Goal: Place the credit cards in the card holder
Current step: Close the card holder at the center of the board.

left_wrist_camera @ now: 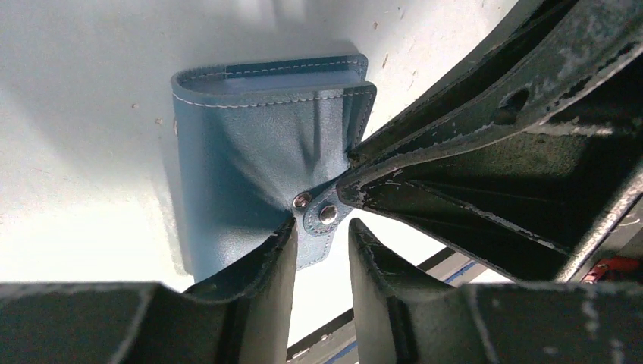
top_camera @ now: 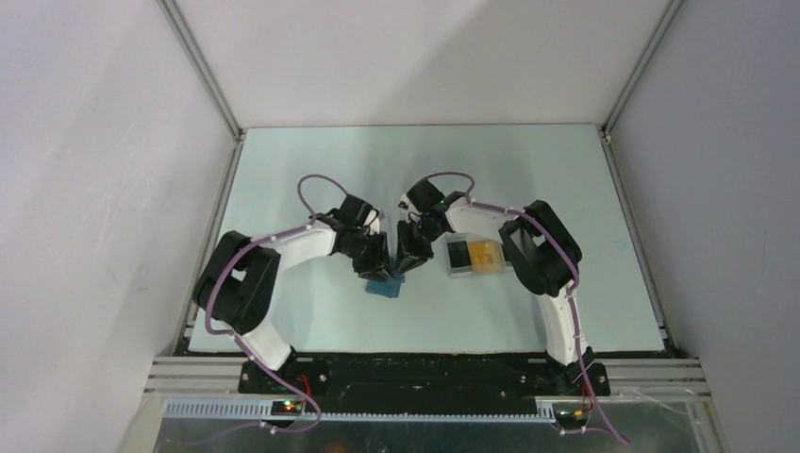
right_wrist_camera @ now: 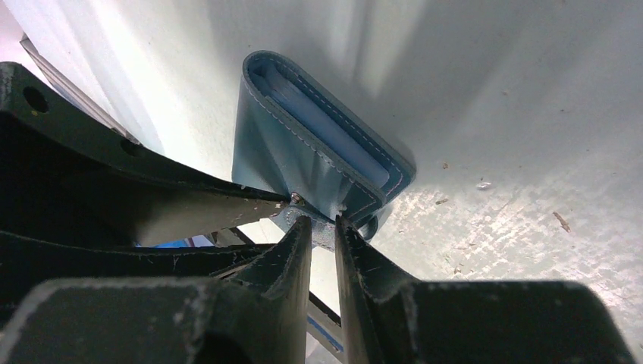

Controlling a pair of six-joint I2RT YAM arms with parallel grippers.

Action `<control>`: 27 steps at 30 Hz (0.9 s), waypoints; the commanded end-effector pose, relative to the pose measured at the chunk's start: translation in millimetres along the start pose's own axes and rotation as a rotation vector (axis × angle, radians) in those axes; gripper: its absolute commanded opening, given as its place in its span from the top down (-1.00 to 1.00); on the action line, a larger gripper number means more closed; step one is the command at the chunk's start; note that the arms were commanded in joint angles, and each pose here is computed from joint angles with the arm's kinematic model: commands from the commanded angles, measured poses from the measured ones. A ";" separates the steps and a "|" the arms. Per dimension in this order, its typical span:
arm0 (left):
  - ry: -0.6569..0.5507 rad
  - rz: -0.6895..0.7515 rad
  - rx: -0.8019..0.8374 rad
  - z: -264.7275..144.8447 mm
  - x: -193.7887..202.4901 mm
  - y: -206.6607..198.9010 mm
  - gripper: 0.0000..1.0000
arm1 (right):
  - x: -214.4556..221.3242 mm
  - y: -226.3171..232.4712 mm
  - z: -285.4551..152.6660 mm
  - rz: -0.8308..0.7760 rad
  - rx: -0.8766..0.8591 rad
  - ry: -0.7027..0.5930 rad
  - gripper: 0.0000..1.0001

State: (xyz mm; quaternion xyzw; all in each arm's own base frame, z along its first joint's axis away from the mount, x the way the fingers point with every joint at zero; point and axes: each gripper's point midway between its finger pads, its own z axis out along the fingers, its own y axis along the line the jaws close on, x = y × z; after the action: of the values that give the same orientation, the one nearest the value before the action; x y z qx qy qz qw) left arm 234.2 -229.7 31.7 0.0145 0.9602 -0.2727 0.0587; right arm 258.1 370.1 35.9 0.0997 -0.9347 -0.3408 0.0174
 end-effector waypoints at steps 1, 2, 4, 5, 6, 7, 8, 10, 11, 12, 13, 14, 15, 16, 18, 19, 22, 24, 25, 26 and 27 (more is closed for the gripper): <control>-0.025 -0.015 -0.001 -3.8 -3.4 0.2 0.25 | -0.9 -1.3 6.1 -0.008 0.006 0.005 0.55; -0.026 -0.016 0.000 -3.7 -4.8 -0.6 0.28 | -0.9 -1.0 6.2 -0.009 0.005 0.004 0.55; -0.032 -0.022 0.004 -2.5 -7.5 -1.9 0.33 | -1.1 -1.1 6.4 -0.008 0.004 0.005 0.55; -0.034 -0.031 0.013 -1.9 -9.1 -3.2 0.35 | -1.2 -0.7 6.7 -0.009 0.003 0.006 0.55; -0.030 -0.038 0.020 -0.9 -9.1 -3.9 0.38 | -1.3 -0.6 6.5 -0.009 0.002 0.006 0.55; -0.036 -0.045 0.027 -0.5 -11.1 -4.8 0.44 | -1.2 -0.3 6.8 -0.009 0.001 0.006 0.55; -0.034 -0.052 0.027 0.6 -11.2 -4.6 0.47 | -1.1 -0.1 6.6 -0.009 0.000 0.007 0.55; -0.038 -0.057 0.027 1.0 -12.1 -4.0 0.61 | -1.2 -0.5 6.9 -0.008 0.000 0.008 0.55; -0.042 -0.058 0.026 0.7 -12.8 -3.6 0.71 | -1.1 -0.3 7.0 -0.009 -0.001 0.008 0.55; -0.044 -0.059 0.024 0.2 -12.7 -3.0 0.76 | -1.1 -0.5 7.1 -0.008 -0.001 0.009 0.55; -0.049 -0.059 0.024 -0.6 -13.5 -2.8 0.86 | -0.4 -0.7 7.4 -0.007 0.000 0.011 0.55; -0.050 -0.062 0.022 -0.8 -13.1 -1.8 0.91 | -0.6 -0.8 7.3 -0.007 0.000 0.011 0.55; -0.052 -0.062 0.023 -1.2 -13.5 -1.9 0.98 | -0.7 -0.6 7.1 -0.007 0.000 0.010 0.55; -0.052 -0.062 0.022 -1.3 -13.3 -1.4 0.99 | -0.8 -0.1 6.8 -0.009 0.000 0.009 0.55; -0.055 -0.058 0.026 -2.1 -13.9 -2.4 1.00 | -0.7 -0.1 6.9 -0.010 0.000 0.010 0.54; -0.056 -0.056 0.026 -2.2 -14.3 -2.3 1.00 | -1.3 0.3 6.7 -0.011 -0.001 0.008 0.54; -0.067 -0.041 0.031 -4.9 -17.1 -4.5 1.00 | -1.5 1.3 5.8 -0.013 -0.005 0.008 0.54; -0.078 -0.026 0.036 -7.7 -19.6 -6.1 1.00 | -1.8 1.9 4.5 -0.013 -0.007 0.006 0.53; -0.087 -0.019 0.040 -10.2 -21.8 -7.8 1.00 | -2.3 2.3 3.4 -0.014 -0.008 0.004 0.52; -0.093 -0.009 0.041 -11.4 -22.8 -8.2 1.00 | -3.2 3.2 1.3 -0.015 -0.009 0.001 0.51; -0.105 0.000 0.040 -13.9 -24.6 -9.0 1.00 | -3.6 3.6 -0.2 -0.016 -0.009 -0.002 0.50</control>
State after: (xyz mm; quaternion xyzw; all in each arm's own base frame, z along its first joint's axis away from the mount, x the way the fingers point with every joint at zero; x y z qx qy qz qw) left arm 242.2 -227.7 31.7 -0.0183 0.9585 -0.2774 0.0631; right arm 258.3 371.0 35.4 0.1003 -0.9335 -0.3437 0.0184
